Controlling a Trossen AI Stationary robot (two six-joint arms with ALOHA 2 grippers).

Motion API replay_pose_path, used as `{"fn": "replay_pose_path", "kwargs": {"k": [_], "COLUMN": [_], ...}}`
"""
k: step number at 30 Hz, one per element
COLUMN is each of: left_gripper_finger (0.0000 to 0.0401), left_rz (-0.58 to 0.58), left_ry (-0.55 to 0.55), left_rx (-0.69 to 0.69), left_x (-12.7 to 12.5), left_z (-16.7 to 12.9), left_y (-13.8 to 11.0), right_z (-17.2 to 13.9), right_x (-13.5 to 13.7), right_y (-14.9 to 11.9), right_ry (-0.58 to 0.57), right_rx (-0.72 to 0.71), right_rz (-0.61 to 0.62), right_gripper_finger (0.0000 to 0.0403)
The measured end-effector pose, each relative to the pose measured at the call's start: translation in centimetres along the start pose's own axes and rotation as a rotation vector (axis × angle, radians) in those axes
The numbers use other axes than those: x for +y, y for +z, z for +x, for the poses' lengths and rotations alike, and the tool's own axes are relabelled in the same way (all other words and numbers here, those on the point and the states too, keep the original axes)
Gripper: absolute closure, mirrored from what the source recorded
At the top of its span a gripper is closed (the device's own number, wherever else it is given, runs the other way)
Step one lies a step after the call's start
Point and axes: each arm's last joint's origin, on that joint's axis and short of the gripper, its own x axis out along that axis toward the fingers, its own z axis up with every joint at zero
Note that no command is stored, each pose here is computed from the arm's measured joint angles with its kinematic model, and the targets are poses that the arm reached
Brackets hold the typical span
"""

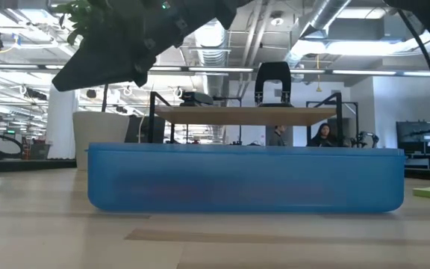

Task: Pack school essentials
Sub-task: Put the crayon box into the blue supply box

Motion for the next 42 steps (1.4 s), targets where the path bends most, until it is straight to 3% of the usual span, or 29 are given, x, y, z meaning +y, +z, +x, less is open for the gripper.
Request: {"fn": "replay_pose_path", "kwargs": {"k": [3,10,18,27,42], "left_gripper_finger": [0.0396,0.0397,0.0397,0.0397,0.0397], "left_rz": [0.003,0.063,0.133,0.161,0.198], "left_ry": [0.008,0.028,0.035,0.062,0.035], "left_rx": [-0.013,-0.056,-0.157,-0.257,-0.26], "left_x": [0.2,0.2,0.1,0.2,0.2], "left_z": [0.2,0.5,1.0,1.3,1.5], "left_y": [0.3,2.0,4.8,7.2,9.4], "right_z": [0.0,-0.1,-0.1,-0.1,0.0], "right_x": [-0.3,-0.9,-0.8,-0.7,-1.3], "right_y": [0.0,0.0,-0.6,-1.4,-2.5], "right_ry": [-0.005,-0.013,-0.01,-0.005,-0.013], "right_rx": [-0.001,-0.001,0.058,0.135,0.226], "right_rz": [0.003,0.017,0.023,0.032,0.064], "right_gripper_finger": [0.0395,0.0374,0.0398,0.0395,0.0398]}}
